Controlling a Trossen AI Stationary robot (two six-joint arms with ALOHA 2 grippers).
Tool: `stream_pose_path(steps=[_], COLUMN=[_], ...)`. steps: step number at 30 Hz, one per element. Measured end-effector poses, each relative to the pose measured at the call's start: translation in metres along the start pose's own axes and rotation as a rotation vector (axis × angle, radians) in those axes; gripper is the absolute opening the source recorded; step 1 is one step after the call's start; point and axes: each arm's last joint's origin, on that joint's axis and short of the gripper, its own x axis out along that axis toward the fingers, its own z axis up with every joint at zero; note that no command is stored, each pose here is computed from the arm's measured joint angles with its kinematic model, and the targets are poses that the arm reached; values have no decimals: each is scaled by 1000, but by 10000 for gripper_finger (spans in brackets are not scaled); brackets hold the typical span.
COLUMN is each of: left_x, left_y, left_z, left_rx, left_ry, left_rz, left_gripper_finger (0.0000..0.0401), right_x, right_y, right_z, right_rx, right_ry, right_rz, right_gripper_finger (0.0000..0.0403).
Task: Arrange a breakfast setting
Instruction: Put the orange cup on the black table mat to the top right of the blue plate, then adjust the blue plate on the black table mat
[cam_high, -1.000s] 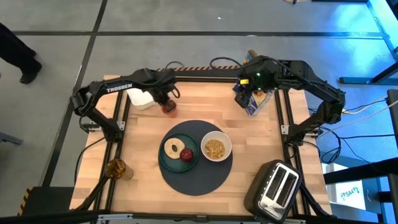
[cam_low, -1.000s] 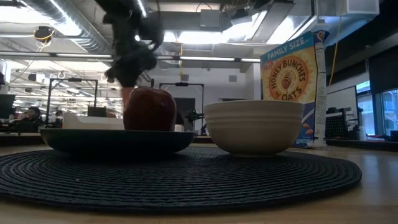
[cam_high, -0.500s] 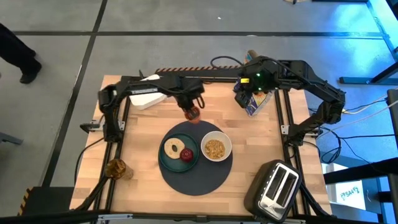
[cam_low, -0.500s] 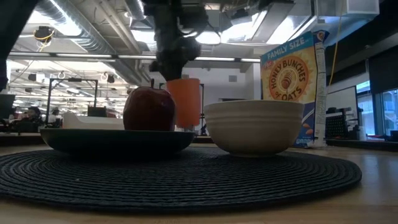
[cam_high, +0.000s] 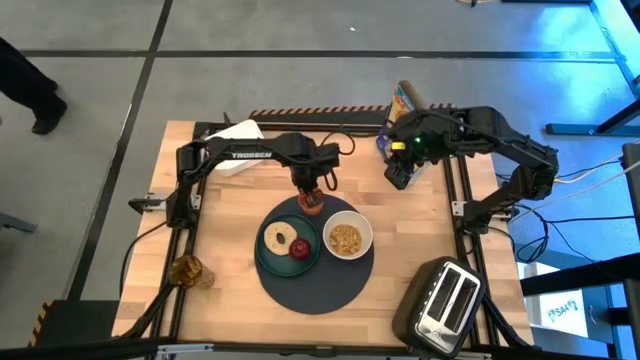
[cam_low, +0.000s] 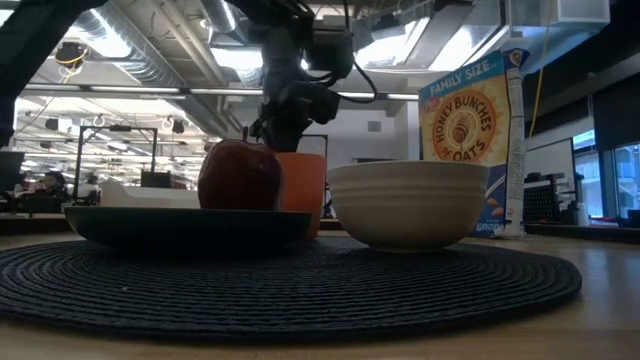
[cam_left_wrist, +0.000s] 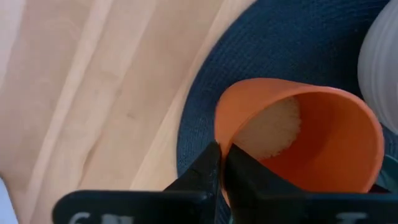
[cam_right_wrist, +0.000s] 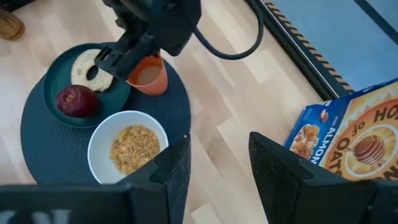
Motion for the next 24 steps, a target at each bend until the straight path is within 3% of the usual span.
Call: stream_pose_path(steps=[10, 14, 20, 24], left_x=[-12, -34, -100, -100], left_y=[-1, 2, 5, 3], left_z=[-4, -18, -68, -110], left_rx=[-4, -41, -59, -151], left_ry=[-12, 16, -26, -32], left_rz=[-15, -21, 12, 72], left_gripper_finger=[101, 125, 131, 129], right_x=[-1, -1, -1, -1], right_y=[2, 2, 2, 5], right_z=[-1, -1, -1, -4], right_rx=[-9, -8, 7, 6], right_ry=[-14, -14, -8, 22], right_rz=[-28, -28, -19, 11], right_gripper_finger=[152, 152, 152, 152])
